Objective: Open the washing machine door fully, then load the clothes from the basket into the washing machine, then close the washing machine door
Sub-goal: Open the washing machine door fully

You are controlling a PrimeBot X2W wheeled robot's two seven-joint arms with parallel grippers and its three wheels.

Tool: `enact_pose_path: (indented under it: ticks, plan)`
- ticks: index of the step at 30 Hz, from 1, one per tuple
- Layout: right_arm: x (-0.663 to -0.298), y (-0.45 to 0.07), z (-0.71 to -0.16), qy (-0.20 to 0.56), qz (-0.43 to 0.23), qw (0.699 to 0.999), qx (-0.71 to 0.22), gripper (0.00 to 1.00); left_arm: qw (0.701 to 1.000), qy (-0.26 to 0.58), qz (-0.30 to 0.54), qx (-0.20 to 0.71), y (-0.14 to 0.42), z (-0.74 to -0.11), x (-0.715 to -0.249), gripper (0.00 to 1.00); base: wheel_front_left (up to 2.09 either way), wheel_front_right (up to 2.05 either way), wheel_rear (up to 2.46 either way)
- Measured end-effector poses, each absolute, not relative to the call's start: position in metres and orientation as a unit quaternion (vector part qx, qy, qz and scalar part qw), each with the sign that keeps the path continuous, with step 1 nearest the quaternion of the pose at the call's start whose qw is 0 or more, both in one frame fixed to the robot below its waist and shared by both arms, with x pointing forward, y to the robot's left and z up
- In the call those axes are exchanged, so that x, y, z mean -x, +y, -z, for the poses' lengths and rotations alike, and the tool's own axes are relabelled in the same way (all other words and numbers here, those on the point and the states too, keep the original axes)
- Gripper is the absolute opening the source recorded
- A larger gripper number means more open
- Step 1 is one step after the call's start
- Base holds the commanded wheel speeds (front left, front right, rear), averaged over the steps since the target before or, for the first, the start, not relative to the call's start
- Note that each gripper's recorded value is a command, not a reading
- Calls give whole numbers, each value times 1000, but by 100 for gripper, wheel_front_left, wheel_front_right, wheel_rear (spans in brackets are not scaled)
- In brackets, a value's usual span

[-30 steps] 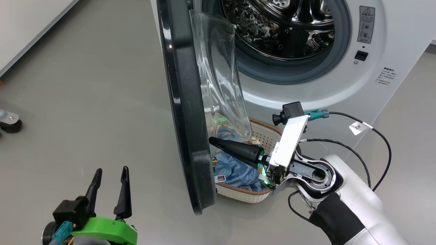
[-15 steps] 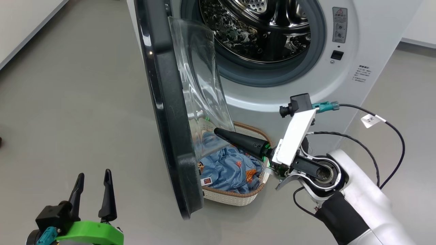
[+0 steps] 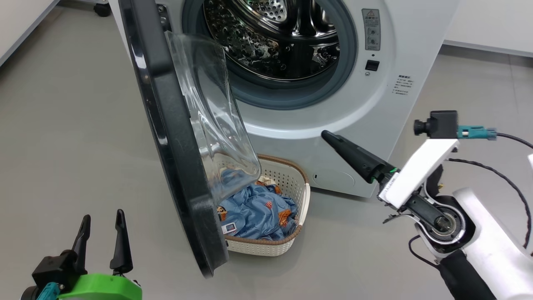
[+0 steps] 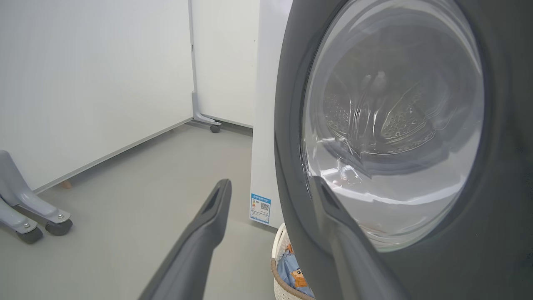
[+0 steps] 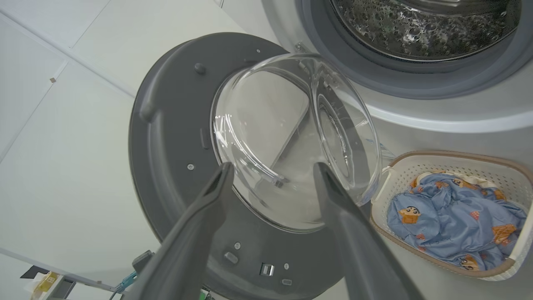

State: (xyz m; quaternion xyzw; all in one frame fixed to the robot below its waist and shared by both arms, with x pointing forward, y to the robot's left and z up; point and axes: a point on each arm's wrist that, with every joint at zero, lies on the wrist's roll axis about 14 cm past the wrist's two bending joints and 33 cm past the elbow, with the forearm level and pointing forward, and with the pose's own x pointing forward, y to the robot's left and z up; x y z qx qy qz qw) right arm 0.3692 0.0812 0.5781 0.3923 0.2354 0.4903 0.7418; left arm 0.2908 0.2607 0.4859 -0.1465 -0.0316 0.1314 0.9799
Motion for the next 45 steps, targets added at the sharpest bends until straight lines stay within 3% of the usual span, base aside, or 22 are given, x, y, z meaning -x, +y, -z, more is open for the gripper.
enact_pose_path:
  ticks: [8, 16, 24, 35, 45]
  plan:
    - [-396, 9, -563, 146, -400, 842, -332, 100, 984, -31, -111, 137, 251, -488, -301, 100, 0, 0, 0]
    - [-402, -58, -542, 77, -303, 903, -295, 100, 986, -25, -92, 133, 241, -486, -307, 100, 0, 0, 0]
    - [-392, -117, -514, 33, -212, 940, -267, 100, 988, -26, -71, 134, 229, -488, -313, 100, 0, 0, 0]
    - [-368, -137, -468, 82, -175, 958, -212, 100, 989, -19, -70, 130, 228, -484, -311, 100, 0, 0, 0]
    - [-377, -173, -497, 9, -115, 981, -154, 100, 989, -9, -69, 128, 228, -478, -313, 100, 0, 0, 0]
